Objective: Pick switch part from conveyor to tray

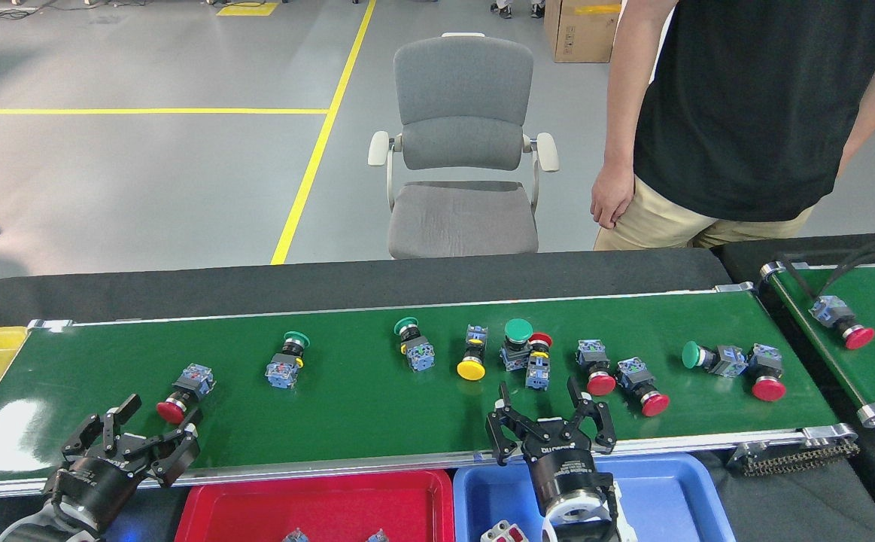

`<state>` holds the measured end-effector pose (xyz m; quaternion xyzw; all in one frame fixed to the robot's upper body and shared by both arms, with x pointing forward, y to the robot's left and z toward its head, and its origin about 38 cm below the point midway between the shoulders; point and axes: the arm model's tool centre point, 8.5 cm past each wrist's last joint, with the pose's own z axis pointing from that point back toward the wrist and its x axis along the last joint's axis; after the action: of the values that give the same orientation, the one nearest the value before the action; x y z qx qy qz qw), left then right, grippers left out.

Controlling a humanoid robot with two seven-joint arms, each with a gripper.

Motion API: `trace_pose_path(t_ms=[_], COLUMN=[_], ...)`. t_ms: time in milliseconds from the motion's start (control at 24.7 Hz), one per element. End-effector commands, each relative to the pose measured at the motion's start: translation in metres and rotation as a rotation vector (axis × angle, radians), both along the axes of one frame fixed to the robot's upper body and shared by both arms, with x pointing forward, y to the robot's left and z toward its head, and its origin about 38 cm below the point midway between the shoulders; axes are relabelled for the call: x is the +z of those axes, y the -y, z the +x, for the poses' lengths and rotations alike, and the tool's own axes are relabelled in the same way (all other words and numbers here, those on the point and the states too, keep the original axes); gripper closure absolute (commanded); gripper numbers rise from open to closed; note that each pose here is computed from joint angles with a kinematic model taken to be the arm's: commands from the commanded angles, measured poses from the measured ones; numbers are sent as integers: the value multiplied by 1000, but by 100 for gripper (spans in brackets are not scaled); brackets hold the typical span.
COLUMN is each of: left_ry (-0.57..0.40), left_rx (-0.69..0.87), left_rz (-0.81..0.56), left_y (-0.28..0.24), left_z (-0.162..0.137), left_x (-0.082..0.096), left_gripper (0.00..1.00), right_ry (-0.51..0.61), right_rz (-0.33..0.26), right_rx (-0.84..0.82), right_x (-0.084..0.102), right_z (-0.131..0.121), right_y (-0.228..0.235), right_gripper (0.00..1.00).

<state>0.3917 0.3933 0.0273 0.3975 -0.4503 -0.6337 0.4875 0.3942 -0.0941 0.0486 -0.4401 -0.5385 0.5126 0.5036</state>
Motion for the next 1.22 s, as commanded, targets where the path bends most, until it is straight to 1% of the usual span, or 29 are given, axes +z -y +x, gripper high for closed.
trace_pose_path(t_ms=[0, 41, 122, 162, 243, 324, 405, 446, 486, 527, 567, 608, 648, 689, 729, 810, 932, 1054, 1094, 1135, 1175], left_ry=[30, 29, 18, 13, -1, -2, 37, 57, 77, 102, 109, 105, 100, 96, 94, 97, 106, 121, 129, 137, 139], left_rx=[42, 42, 27, 17, -18, -62, -118, -190, -267, -297, -313, -333, -346, -365, -383, -389, -383, -338, -282, -176, -51], left_rz=[14, 17, 18, 18, 14, -3, -2, -4, -10, -11, -9, -2, 3, -4, -23, -40, -41, -55, -59, -48, -31], left_y=[-7, -8, -6, -3, 4, 14, 23, 32, 42, 49, 54, 60, 66, 79, 92, 99, 97, 89, 80, 64, 42], left_z=[13, 16, 16, 17, 14, 11, 7, -2, -13, -25, -42, -63, -78, -94, -103, -106, -105, -104, -104, -103, -103], left_x=[9, 10, 7, 6, 1, -1, 11, 18, 25, 31, 31, 29, 28, 25, 22, 21, 24, 25, 26, 25, 23], left_gripper=[31, 42, 70, 76, 86, 92, 93, 92, 91, 88, 78, 61, 44, 16, 0, 0, 0, 0, 0, 0, 0], right_ry=[14, 12, 4, -2, -6, -13, -25, -40, -54, -68, -74, -76, -75, -74, -78, -80, -90, -93, -81, -71, -49], right_rz=[-2, -5, -5, -9, -14, -22, -30, -34, -40, -45, -49, -51, -53, -59, -71, -89, -96, -101, -104, -107, -103], right_rx=[-12, -10, -8, -9, -18, -32, -40, -46, -54, -64, -73, -75, -75, -68, -55, -33, -19, -9, 3, 17, 47], right_x=[7, 7, 5, 3, 3, 2, -1, -3, -5, -7, -7, -6, -5, -5, -7, -8, -9, -9, -6, -5, 1], right_z=[7, 8, 10, 12, 16, 20, 24, 26, 28, 30, 32, 35, 37, 38, 39, 40, 41, 41, 40, 39, 37], right_y=[-4, -6, -8, -9, -9, -11, -11, -12, -12, -11, -10, -10, -10, -12, -15, -21, -25, -26, -29, -32, -38], right_gripper=[1, 1, 1, 1, 1, 1, 1, 1, 1, 2, 7, 21, 34, 54, 69, 81, 98, 98, 98, 98, 98])
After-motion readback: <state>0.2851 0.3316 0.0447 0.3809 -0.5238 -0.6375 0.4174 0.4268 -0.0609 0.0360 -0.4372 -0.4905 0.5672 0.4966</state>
